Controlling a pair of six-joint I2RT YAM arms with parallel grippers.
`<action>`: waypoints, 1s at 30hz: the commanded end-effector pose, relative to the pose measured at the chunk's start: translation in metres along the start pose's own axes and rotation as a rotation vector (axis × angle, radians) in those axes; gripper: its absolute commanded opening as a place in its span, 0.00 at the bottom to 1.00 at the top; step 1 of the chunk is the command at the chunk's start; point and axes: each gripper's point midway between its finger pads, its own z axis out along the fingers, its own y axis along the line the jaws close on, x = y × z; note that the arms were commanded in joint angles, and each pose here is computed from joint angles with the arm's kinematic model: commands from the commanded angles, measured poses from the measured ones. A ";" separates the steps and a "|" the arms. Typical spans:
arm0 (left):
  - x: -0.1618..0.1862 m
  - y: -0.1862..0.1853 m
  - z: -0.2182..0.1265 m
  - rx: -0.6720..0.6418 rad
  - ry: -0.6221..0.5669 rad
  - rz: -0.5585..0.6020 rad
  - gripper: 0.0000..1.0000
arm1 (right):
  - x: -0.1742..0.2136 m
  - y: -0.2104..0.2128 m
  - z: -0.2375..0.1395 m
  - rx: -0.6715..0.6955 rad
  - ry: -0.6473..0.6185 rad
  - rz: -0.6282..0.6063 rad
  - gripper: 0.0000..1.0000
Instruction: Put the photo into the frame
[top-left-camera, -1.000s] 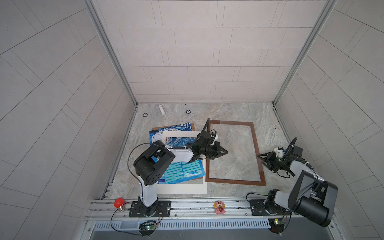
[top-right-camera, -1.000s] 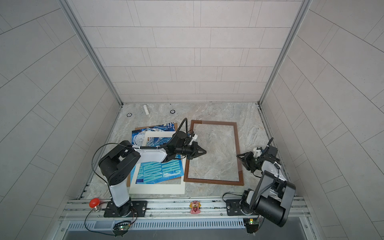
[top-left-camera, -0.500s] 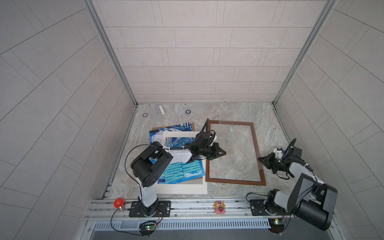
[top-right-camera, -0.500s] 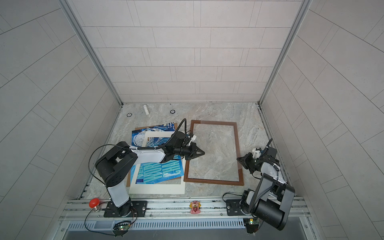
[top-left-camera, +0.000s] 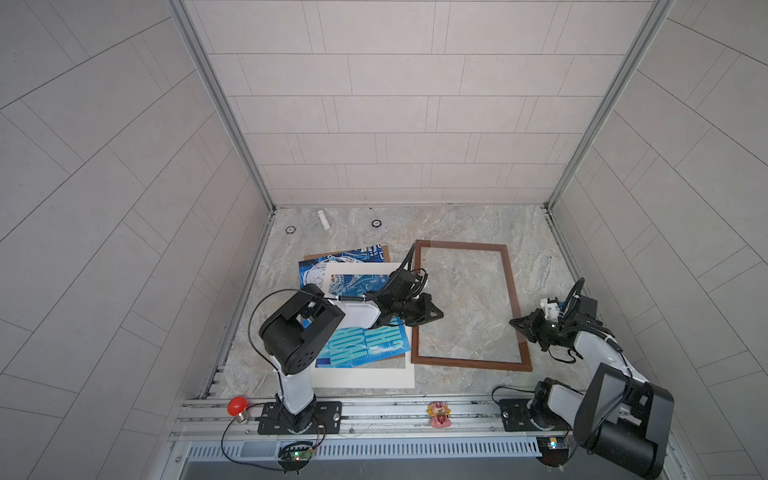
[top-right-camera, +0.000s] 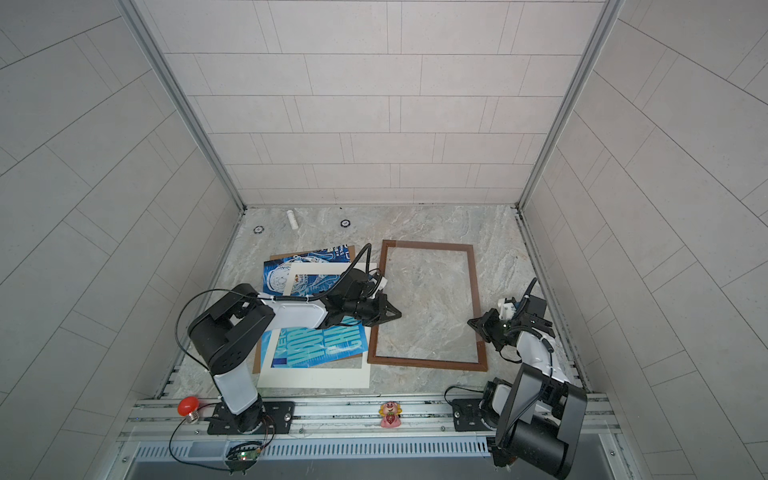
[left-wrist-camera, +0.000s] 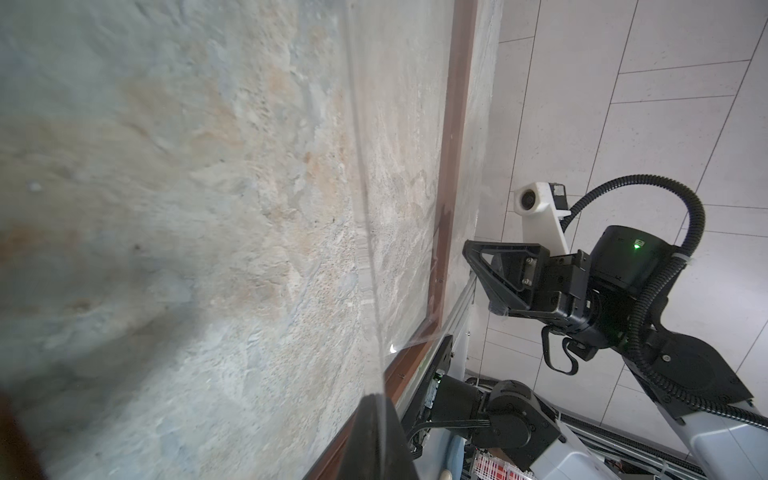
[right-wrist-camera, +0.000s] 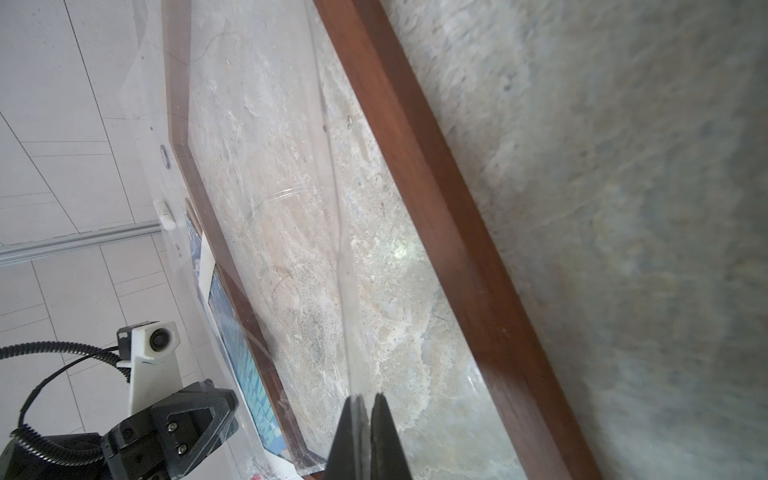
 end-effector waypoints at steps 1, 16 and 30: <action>0.004 -0.002 -0.011 -0.006 -0.003 0.023 0.00 | 0.012 0.005 0.000 -0.034 0.039 0.051 0.00; -0.004 0.007 -0.018 0.071 -0.011 -0.081 0.00 | -0.002 0.028 0.007 -0.230 0.011 0.226 0.00; 0.012 0.035 -0.020 -0.029 0.025 -0.100 0.00 | 0.007 0.031 0.004 -0.254 0.010 0.240 0.00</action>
